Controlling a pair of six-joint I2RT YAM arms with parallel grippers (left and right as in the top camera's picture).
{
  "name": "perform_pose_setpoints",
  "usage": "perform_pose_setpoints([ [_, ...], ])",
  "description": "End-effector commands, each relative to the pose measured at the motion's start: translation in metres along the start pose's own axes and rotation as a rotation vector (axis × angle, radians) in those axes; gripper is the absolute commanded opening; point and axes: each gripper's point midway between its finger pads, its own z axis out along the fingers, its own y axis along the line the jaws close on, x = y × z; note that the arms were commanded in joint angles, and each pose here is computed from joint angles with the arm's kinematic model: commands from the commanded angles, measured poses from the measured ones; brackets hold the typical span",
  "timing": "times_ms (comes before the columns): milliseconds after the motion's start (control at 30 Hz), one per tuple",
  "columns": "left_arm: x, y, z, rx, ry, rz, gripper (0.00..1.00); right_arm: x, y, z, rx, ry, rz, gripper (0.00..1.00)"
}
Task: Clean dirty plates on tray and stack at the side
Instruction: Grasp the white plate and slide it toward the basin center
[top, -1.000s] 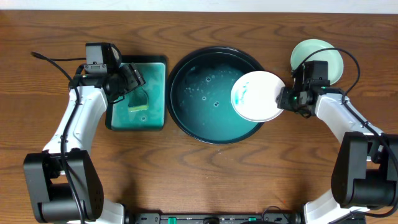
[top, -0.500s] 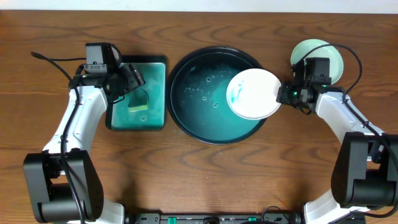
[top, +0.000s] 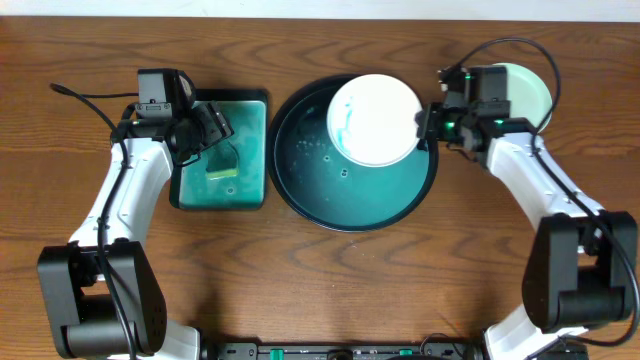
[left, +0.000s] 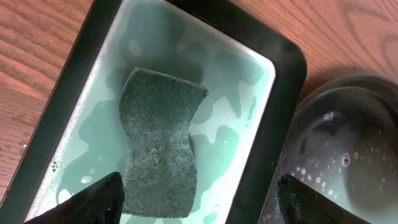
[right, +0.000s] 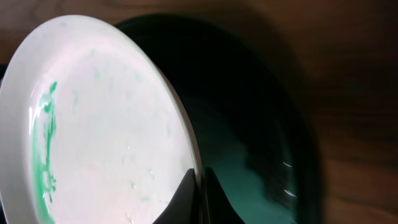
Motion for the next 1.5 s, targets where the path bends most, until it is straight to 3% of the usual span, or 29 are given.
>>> perform_pose_setpoints([
  [0, 0.001, -0.003, 0.000, 0.011, 0.008, 0.016, 0.79, 0.010, 0.006, 0.023, 0.002, 0.029, 0.013, 0.01],
  [367, 0.002, -0.003, 0.001, 0.011, 0.009, 0.015, 0.79, 0.039, 0.006, 0.065, -0.001, 0.105, 0.017, 0.01],
  [433, 0.002, -0.002, 0.002, 0.009, 0.012, 0.014, 0.69, 0.044, 0.004, 0.067, 0.005, 0.118, 0.020, 0.01],
  [733, 0.023, -0.011, 0.034, 0.001, 0.082, 0.051, 0.69, 0.056, -0.008, 0.076, 0.062, 0.148, 0.024, 0.01],
  [1000, 0.013, 0.042, 0.060, -0.286, -0.004, 0.000, 0.69, 0.060, -0.009, 0.076, 0.066, 0.164, 0.029, 0.01],
  [1467, 0.023, 0.051, 0.084, -0.302, 0.032, 0.000, 0.69, 0.060, -0.009, 0.076, 0.067, 0.165, 0.029, 0.01],
])
